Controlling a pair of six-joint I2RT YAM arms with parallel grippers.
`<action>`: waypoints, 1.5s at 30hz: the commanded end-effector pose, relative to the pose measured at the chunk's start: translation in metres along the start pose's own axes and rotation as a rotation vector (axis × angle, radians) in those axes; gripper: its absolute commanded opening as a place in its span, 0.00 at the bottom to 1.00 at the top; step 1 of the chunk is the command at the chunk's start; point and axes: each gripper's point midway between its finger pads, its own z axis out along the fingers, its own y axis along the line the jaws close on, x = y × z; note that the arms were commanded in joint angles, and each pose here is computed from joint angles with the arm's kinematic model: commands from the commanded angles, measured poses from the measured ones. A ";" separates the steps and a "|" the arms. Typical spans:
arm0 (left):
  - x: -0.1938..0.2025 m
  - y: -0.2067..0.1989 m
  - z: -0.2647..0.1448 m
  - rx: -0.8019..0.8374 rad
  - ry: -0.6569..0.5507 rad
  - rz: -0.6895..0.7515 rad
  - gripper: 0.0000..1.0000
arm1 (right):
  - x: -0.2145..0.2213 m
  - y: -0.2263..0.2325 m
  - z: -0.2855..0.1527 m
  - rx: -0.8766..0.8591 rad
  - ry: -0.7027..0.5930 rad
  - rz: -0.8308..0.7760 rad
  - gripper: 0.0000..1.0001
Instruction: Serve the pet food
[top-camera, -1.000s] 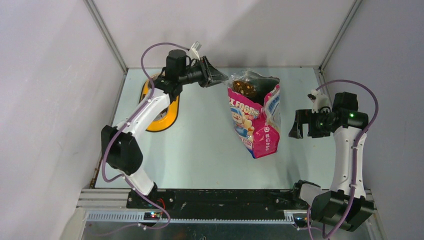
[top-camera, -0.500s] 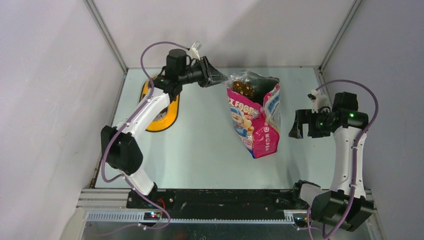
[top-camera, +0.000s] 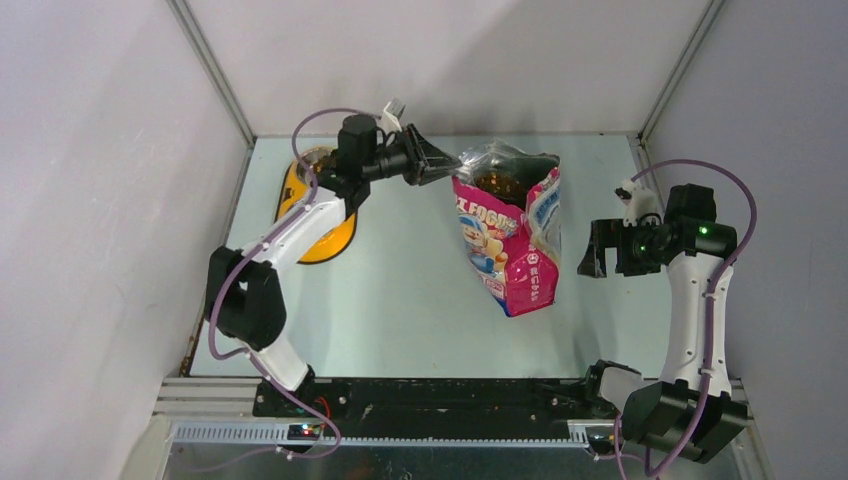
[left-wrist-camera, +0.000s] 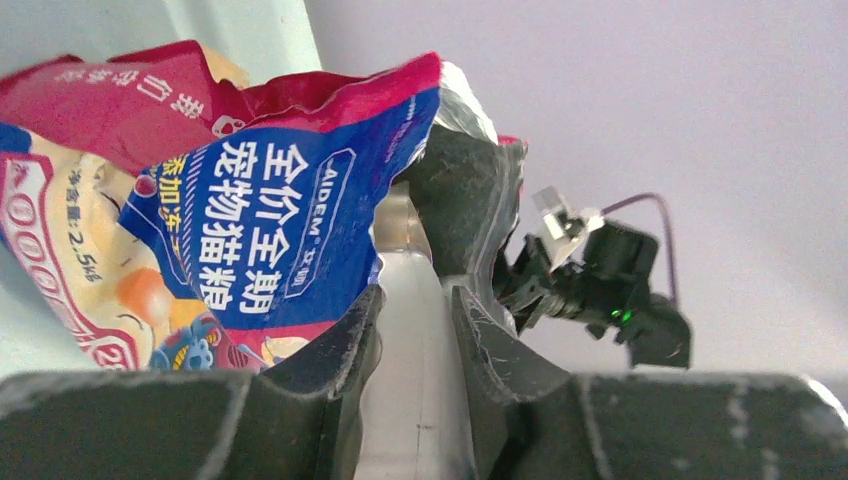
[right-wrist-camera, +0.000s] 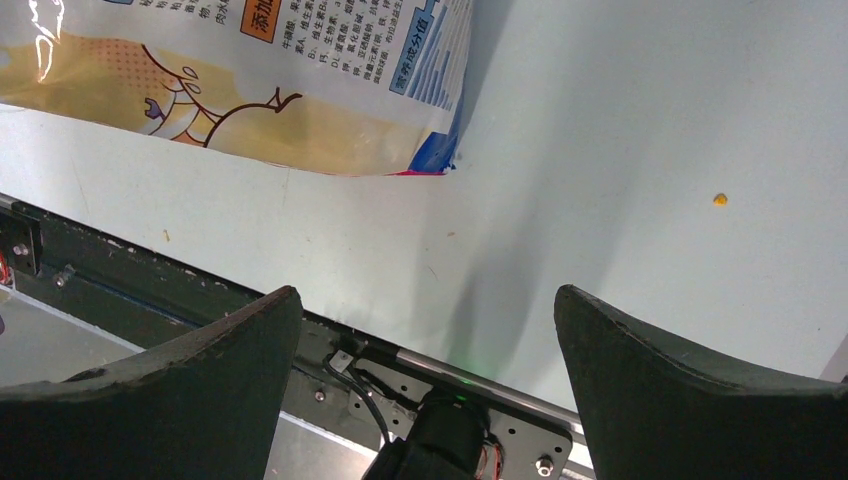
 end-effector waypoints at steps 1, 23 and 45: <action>-0.016 -0.034 -0.010 0.177 -0.040 -0.144 0.00 | -0.007 0.000 -0.008 0.014 -0.021 -0.027 1.00; -0.033 -0.049 -0.018 0.444 -0.047 -0.340 0.00 | -0.004 -0.009 -0.010 0.065 0.000 -0.041 1.00; -0.147 0.007 -0.176 0.261 -0.552 -0.176 0.00 | -0.014 0.005 -0.011 -0.001 -0.058 -0.045 1.00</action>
